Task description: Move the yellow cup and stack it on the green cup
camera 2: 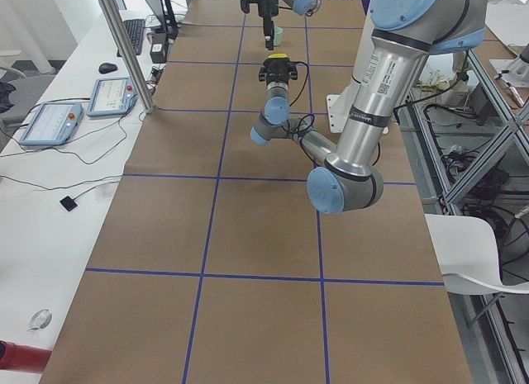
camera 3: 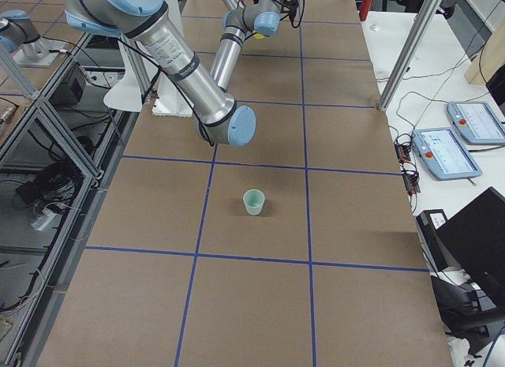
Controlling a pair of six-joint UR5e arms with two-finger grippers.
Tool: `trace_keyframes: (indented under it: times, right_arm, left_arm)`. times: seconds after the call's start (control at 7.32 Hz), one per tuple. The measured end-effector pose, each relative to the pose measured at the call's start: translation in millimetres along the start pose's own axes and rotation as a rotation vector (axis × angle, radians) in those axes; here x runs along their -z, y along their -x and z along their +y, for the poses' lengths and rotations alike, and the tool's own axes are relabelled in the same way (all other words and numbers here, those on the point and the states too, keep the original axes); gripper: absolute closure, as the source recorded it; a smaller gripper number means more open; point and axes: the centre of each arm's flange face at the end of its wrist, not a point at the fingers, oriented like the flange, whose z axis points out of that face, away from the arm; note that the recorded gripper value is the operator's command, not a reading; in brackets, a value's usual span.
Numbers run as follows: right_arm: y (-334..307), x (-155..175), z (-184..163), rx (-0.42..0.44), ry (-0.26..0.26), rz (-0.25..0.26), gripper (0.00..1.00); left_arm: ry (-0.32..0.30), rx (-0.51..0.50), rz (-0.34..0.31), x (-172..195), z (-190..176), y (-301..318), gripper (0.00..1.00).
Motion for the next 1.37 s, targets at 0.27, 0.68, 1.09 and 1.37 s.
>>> trace_keyframes:
  times: [0.27,0.68,1.09,1.37]
  right_arm:
    - [0.0,-11.0,14.4,-0.003,0.002,0.021,0.03]
    - [-0.5,-11.6,34.5,-0.017,0.006,0.053,0.14]
    - [-4.6,-16.5,34.8,-0.027,-0.007,0.073,0.17]
    - [-6.7,-20.3,33.6,-0.031,-0.013,0.08,0.26]
  left_arm:
    - [-0.001,0.002,-0.008,-0.1,0.9,1.0,1.0]
    - [-0.002,0.003,-0.011,-0.1,1.5,1.4,1.0]
    - [-0.002,0.004,-0.009,-0.6,2.2,0.5,1.0]
    - [-0.001,0.006,-0.008,-0.8,3.2,-0.4,1.0]
